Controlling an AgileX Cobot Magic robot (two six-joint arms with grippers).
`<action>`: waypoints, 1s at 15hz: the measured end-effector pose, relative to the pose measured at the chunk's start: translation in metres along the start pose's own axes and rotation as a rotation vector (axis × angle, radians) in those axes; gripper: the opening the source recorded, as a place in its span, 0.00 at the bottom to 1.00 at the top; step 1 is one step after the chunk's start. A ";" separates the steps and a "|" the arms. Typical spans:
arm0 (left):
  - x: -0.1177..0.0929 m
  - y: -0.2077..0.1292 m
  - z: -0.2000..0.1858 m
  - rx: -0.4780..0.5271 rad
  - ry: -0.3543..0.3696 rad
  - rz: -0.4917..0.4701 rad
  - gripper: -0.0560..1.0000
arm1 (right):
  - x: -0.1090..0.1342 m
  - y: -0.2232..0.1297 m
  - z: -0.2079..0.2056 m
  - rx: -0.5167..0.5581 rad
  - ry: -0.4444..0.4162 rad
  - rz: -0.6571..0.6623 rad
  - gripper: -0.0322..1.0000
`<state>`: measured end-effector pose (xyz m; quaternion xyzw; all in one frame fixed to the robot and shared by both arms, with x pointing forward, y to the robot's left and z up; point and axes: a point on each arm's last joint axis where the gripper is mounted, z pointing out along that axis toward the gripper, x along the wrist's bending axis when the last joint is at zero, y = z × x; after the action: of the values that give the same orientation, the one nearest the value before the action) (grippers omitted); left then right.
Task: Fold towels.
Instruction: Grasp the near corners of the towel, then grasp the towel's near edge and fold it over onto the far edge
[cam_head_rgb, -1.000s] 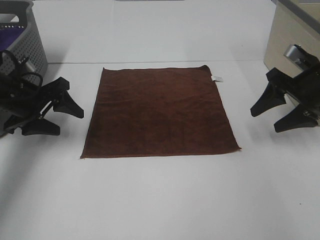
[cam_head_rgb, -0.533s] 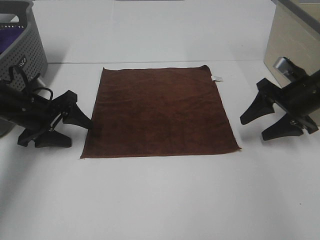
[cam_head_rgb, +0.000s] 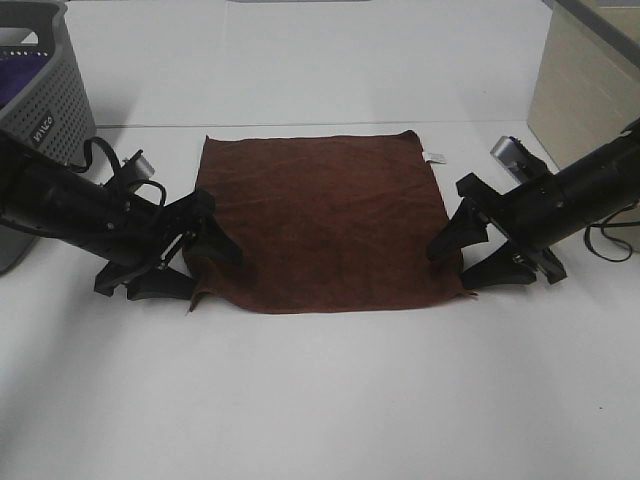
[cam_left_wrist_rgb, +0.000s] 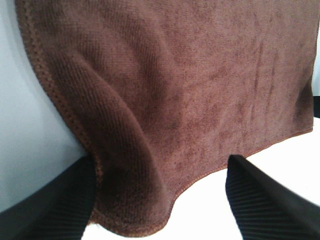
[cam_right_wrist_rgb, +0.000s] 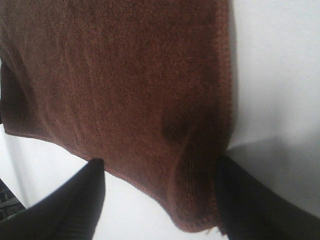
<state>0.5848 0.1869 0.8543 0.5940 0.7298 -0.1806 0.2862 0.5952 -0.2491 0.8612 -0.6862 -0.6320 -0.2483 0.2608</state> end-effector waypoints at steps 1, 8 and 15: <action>0.000 0.000 0.001 0.000 0.001 -0.003 0.64 | 0.001 0.001 0.004 0.006 -0.004 -0.010 0.55; 0.005 -0.005 0.004 0.044 0.051 0.069 0.07 | 0.000 -0.005 0.003 0.071 -0.059 -0.003 0.05; 0.003 -0.050 -0.023 0.242 0.117 0.007 0.07 | 0.012 -0.065 -0.018 0.198 -0.130 0.125 0.05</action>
<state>0.5316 0.1916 0.8668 0.6364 0.7159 -0.2314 0.1702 0.5315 -0.2480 0.8859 -0.7099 -0.6249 -0.1227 0.3009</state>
